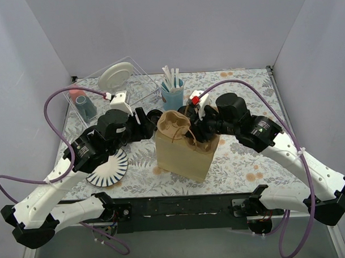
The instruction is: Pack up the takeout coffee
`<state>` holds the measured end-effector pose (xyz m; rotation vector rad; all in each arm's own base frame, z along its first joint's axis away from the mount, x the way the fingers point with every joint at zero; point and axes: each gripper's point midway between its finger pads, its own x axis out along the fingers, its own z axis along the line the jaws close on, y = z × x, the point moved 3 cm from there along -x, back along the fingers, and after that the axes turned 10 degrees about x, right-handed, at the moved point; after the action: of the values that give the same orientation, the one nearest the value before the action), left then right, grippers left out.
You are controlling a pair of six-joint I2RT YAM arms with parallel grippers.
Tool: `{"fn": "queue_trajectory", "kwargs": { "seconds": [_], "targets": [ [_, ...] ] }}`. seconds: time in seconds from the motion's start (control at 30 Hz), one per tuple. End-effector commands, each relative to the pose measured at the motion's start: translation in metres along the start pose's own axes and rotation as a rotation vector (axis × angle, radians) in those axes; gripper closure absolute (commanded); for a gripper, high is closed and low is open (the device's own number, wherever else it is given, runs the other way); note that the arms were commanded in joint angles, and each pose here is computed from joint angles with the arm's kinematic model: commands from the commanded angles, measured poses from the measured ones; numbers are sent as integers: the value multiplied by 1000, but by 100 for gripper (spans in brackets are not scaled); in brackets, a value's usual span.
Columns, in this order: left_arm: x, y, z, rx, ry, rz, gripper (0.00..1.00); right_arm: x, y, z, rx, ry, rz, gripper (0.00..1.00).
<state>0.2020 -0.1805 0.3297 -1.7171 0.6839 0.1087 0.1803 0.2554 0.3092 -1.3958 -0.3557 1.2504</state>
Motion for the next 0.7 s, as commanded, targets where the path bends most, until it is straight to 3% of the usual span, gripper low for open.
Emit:
{"fn": "queue_trajectory", "kwargs": {
  "seconds": [0.0,0.13,0.53,0.67],
  "targets": [
    [-8,-2,-20,26,174,-31,45,-13,-13,4,-21,4,-86,76],
    [0,8,-22,45,186,-4,53,-18,-17,4,-21,9,-103,76],
    [20,30,-13,89,122,66,56,-17,-13,5,-18,2,-86,76],
    [23,32,-8,94,88,66,64,-17,-8,4,-20,4,-75,76]
  ]
}}
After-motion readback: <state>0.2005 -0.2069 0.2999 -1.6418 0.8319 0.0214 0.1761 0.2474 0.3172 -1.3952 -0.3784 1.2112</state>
